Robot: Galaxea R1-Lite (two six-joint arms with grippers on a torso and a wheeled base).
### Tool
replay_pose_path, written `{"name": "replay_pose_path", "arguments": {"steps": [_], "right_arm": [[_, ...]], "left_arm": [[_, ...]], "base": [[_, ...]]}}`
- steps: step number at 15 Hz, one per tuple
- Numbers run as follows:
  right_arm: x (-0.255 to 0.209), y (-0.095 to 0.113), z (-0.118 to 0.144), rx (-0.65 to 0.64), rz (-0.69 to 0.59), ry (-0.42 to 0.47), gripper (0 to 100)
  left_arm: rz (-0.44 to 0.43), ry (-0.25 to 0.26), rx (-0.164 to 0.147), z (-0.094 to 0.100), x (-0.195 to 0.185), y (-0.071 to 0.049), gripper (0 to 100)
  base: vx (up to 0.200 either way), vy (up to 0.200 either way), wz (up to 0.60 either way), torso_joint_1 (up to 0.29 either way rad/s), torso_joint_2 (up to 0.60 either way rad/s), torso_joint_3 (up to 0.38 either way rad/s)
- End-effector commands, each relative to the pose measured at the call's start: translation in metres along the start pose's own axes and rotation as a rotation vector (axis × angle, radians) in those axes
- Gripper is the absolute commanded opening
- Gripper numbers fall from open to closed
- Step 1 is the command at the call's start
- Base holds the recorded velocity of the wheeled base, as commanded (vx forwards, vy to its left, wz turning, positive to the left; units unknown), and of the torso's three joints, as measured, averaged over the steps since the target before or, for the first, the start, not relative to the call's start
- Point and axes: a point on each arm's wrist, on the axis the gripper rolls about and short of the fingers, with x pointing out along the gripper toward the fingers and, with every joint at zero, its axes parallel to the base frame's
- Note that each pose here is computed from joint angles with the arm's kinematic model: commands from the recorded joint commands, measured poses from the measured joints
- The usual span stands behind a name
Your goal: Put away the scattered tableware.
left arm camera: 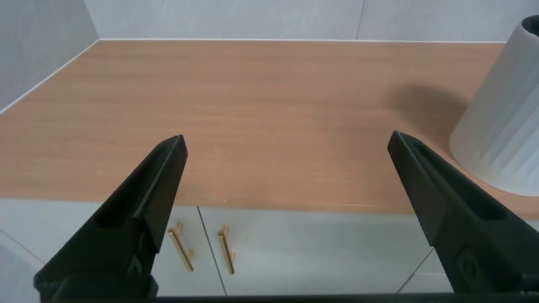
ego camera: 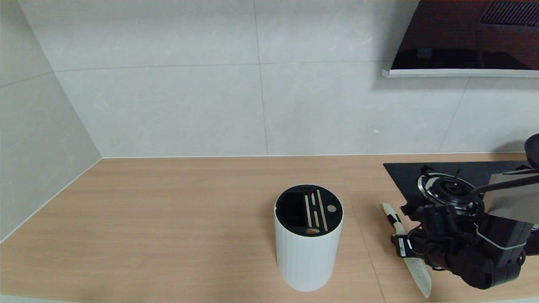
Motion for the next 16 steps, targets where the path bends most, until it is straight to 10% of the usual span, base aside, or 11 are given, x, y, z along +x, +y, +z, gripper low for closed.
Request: {"name": "replay_pose_path", "arguments": {"steps": [1, 7, 12, 14, 16], "right_arm": [[-0.019, -0.002, 0.014, 0.010, 0.007, -0.069, 0], [-0.112, -0.007, 0.110, -0.012, 0.030, -0.474, 0], [-0.175, 0.029, 0.176, -0.034, 0.149, -0.652, 0], [-0.209, 0.053, 0.177, -0.041, 0.216, -0.719, 0], [-0.231, 0.069, 0.175, -0.049, 0.282, -0.758, 0]], "left_arm": [[0.001, 0.000, 0.000, 0.000, 0.000, 0.000, 100], [0.001, 0.002, 0.002, 0.000, 0.000, 0.000, 100], [0.001, 0.000, 0.000, 0.000, 0.000, 0.000, 100], [-0.093, -0.124, 0.002, 0.035, -0.011, -0.002, 100], [-0.294, -0.083, -0.001, 0.079, -0.018, -0.004, 100]], "base": [[0.000, 0.000, 0.00, 0.000, 0.00, 0.000], [0.000, 0.000, 0.00, 0.000, 0.00, 0.000], [0.000, 0.000, 0.00, 0.000, 0.00, 0.000], [0.000, 0.000, 0.00, 0.000, 0.00, 0.000], [0.000, 0.000, 0.00, 0.000, 0.00, 0.000]]}}
